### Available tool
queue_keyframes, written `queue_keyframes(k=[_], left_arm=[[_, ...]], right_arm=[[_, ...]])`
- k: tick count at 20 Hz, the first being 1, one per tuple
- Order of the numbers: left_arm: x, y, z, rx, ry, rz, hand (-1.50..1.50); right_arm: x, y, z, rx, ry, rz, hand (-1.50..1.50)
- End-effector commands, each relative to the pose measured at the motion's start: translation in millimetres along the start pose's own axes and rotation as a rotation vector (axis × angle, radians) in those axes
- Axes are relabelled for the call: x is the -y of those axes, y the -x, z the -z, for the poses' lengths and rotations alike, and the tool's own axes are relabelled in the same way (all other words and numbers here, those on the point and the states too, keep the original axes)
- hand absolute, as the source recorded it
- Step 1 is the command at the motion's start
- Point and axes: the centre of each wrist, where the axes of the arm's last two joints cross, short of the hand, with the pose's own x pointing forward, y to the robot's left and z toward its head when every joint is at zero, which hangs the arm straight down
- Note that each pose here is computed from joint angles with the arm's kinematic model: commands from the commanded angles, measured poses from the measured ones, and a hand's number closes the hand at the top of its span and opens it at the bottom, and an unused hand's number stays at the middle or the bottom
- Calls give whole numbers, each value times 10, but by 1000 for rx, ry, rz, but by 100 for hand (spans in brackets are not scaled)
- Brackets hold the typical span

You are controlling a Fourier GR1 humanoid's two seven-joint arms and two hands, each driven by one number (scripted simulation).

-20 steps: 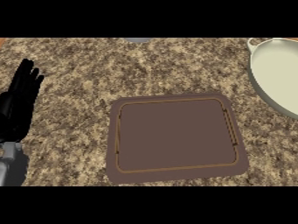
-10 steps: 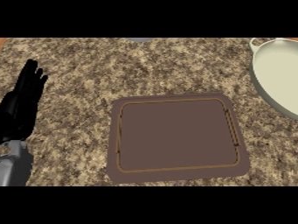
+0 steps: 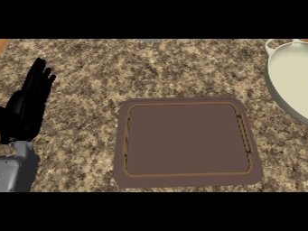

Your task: Pick the croissant from the tray and place it in the pot

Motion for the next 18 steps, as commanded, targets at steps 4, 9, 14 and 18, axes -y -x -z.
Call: queue_keyframes(k=[4, 9, 14, 18], left_arm=[[-10, -124, 104, 3, -4, 0, 0], [-41, -95, -15, 18, 13, -11, 0], [20, -66, 104, -2, 9, -12, 0], [-60, -72, 68, 9, -8, 10, 0]], right_arm=[[-330, 301, 194, -51, -87, -10, 150], [-383, 475, 134, -166, -187, 159, -150], [-607, 322, 236, -93, -285, 359, -150], [-548, 487, 115, -63, -178, 618, -150]])
